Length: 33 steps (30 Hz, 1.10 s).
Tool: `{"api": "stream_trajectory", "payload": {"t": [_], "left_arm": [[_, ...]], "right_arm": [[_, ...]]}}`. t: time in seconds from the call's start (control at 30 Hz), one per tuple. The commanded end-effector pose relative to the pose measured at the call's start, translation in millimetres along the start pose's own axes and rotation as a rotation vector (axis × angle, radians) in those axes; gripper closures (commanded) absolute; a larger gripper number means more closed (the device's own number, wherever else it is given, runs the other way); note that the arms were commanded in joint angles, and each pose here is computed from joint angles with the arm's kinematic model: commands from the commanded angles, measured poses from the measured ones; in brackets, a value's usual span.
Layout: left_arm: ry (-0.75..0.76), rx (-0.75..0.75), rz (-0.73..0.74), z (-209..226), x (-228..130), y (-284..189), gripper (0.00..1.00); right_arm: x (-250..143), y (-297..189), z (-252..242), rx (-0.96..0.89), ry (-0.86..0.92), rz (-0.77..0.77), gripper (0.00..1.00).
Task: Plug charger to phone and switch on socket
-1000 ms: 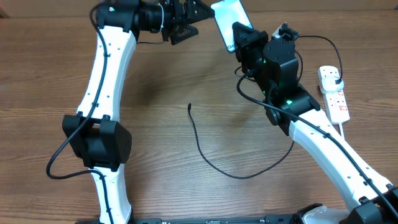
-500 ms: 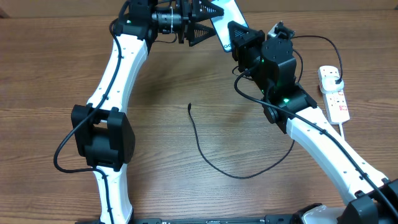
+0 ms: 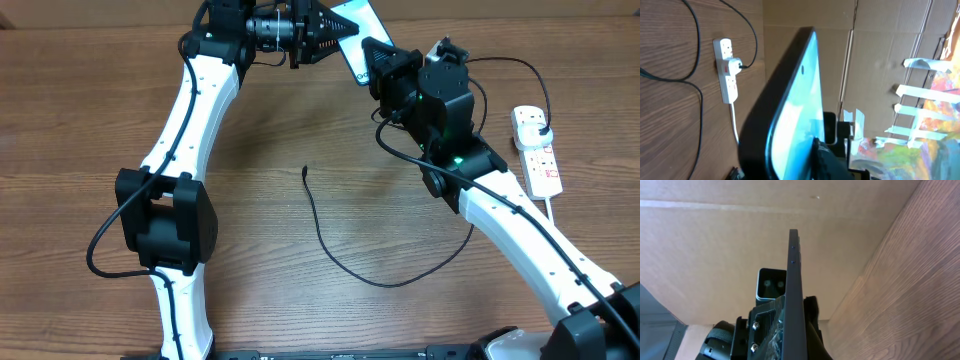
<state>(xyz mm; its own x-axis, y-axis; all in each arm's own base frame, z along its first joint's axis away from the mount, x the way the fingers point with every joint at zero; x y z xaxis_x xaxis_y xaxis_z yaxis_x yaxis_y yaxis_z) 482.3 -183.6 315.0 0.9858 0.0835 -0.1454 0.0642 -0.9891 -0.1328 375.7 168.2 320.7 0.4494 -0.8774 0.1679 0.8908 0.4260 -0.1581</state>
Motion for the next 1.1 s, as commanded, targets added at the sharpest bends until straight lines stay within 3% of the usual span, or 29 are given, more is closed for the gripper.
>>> {"api": "stream_trajectory", "payload": {"t": [0.0, 0.3, 0.63, 1.07], "left_arm": [[-0.041, 0.000, 0.018, 4.5, 0.1, 4.8, 0.81], [-0.006, -0.037, -0.006, -8.6, 4.5, 4.6, 0.84], [0.006, -0.040, -0.020, -11.6, 3.7, 11.5, 0.73], [-0.002, -0.035, -0.057, -11.2, 6.4, 12.3, 0.84]], "right_arm": [[1.4, -2.8, 19.2, 0.066, 0.025, -0.007, 0.96], [1.2, -3.0, 21.3, 0.079, 0.125, -0.004, 0.96], [-8.0, -3.2, 26.0, 0.102, 0.122, 0.018, 0.96], [-8.2, -3.2, 26.0, 0.102, 0.122, 0.018, 0.96]]}}
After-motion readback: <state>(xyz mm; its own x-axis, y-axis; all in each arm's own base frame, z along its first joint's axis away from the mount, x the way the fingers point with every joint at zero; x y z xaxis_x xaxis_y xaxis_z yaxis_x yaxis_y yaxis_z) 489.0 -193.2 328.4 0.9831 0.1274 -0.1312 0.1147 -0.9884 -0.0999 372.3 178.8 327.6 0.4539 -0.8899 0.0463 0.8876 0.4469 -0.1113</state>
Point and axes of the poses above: each gripper's point midway between its finger pads, its own y axis out along the fingers, its own z axis along the line the jaws close on, x = y × z, the point moved 9 cm from there along -y, back along the fingers, and after that the axes turned 7 degrees about -y, right-handed, at the moved point
